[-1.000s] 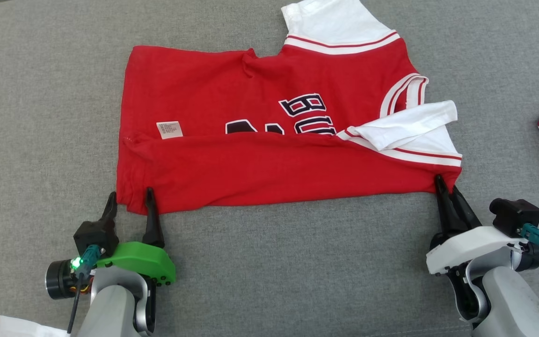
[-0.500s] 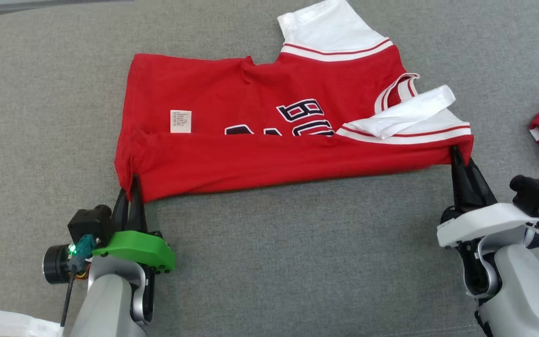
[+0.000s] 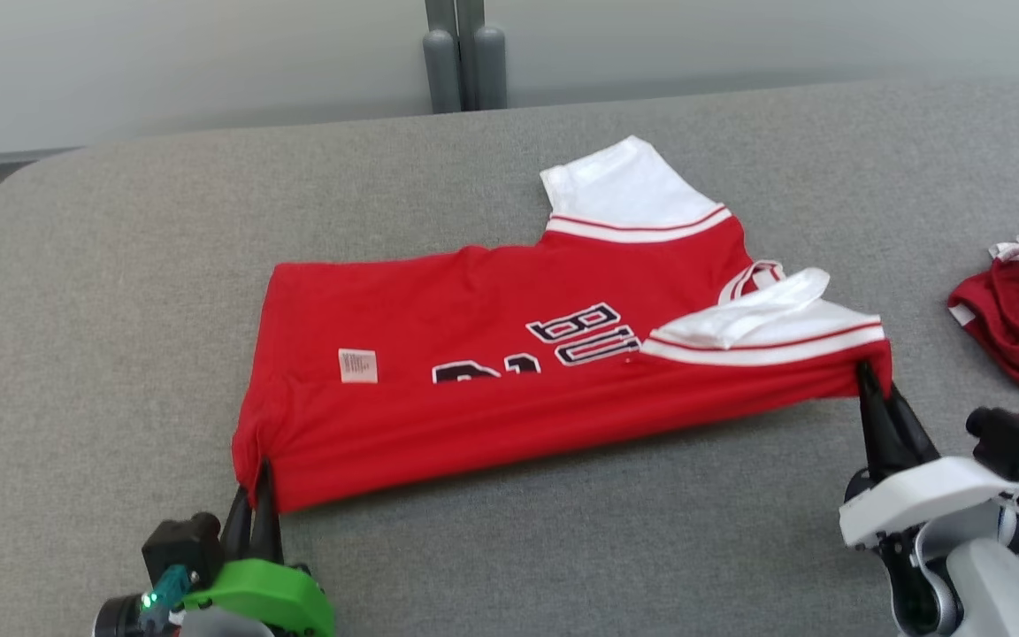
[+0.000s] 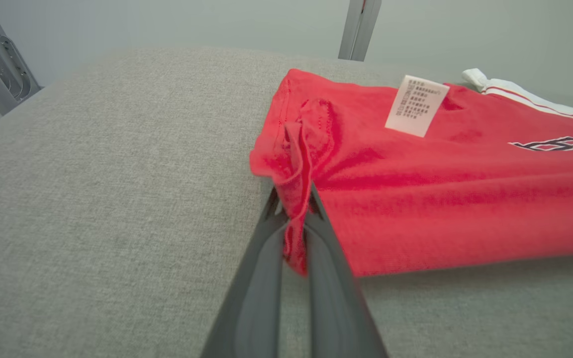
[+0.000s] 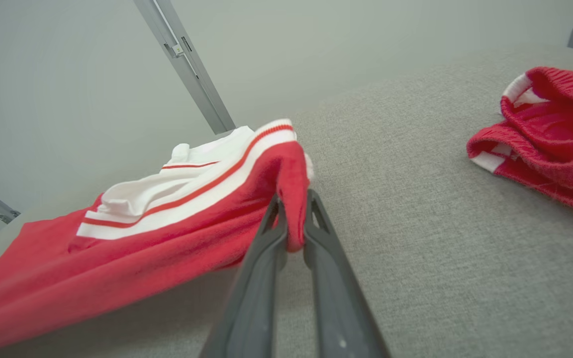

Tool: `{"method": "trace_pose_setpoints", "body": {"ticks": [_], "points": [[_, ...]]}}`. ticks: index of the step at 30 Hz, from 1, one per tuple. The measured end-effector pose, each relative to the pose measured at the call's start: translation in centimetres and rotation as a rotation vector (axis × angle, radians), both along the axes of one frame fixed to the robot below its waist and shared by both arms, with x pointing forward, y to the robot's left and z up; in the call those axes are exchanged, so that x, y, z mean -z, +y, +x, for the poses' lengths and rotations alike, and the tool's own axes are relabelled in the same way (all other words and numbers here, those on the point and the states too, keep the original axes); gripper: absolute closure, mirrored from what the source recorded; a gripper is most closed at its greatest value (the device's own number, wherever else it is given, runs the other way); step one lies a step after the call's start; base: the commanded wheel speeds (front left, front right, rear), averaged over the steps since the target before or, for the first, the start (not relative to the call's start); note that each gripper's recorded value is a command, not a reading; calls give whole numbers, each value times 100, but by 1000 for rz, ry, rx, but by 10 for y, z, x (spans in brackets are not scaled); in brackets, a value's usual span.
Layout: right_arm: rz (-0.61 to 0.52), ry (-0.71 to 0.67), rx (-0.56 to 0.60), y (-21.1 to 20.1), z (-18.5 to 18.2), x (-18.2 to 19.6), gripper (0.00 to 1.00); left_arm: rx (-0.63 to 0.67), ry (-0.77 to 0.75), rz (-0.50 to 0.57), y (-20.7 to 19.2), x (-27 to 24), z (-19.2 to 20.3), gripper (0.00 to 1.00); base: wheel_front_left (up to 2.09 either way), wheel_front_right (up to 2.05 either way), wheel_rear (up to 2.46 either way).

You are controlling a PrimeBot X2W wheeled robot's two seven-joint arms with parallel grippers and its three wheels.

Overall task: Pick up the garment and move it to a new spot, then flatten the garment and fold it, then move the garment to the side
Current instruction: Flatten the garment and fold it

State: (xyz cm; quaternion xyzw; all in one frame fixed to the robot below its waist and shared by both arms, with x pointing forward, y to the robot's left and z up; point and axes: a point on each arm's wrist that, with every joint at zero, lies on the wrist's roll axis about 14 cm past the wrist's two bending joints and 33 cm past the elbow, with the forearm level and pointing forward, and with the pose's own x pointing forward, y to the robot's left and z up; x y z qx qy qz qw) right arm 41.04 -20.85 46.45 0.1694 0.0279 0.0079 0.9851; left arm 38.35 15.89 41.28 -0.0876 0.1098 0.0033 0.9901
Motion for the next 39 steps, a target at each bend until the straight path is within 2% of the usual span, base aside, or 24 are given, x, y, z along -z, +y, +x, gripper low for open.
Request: {"method": "trace_pose_setpoints", "body": {"ticks": [9,10,11,12,13,14,15,16,19,25,33,39], "points": [[39,99,17,1,-64,31,100,-4,83,-19,-5,21,-51,100,0,0,0],[43,107,18,2,-67,34,100,2,90,-19,-7,23,-52,95,0,0,0],[45,120,19,3,-69,38,100,7,102,-17,-9,26,-54,80,0,0,0],[46,133,19,4,-71,42,100,11,113,-14,-10,29,-55,51,0,0,0],[41,147,15,5,-72,46,100,16,122,-9,-12,32,-56,9,0,0,0],[34,158,14,5,-72,49,100,19,127,-3,-13,33,-56,0,0,0,0],[23,173,13,4,-73,54,85,25,131,3,-14,34,-55,0,0,0,0],[14,187,15,3,-74,58,0,26,137,3,-14,36,-55,0,0,0,0],[1,196,29,-2,-69,60,0,24,133,15,-14,35,-50,0,0,0,0],[-45,94,33,-6,-30,31,0,-12,37,26,-5,9,-16,0,0,0,0],[-87,-17,-69,29,31,-2,0,-2,9,76,5,0,48,0,0,0,0],[-111,-37,-130,46,60,-6,0,21,50,103,9,10,82,0,0,0,0]]}}
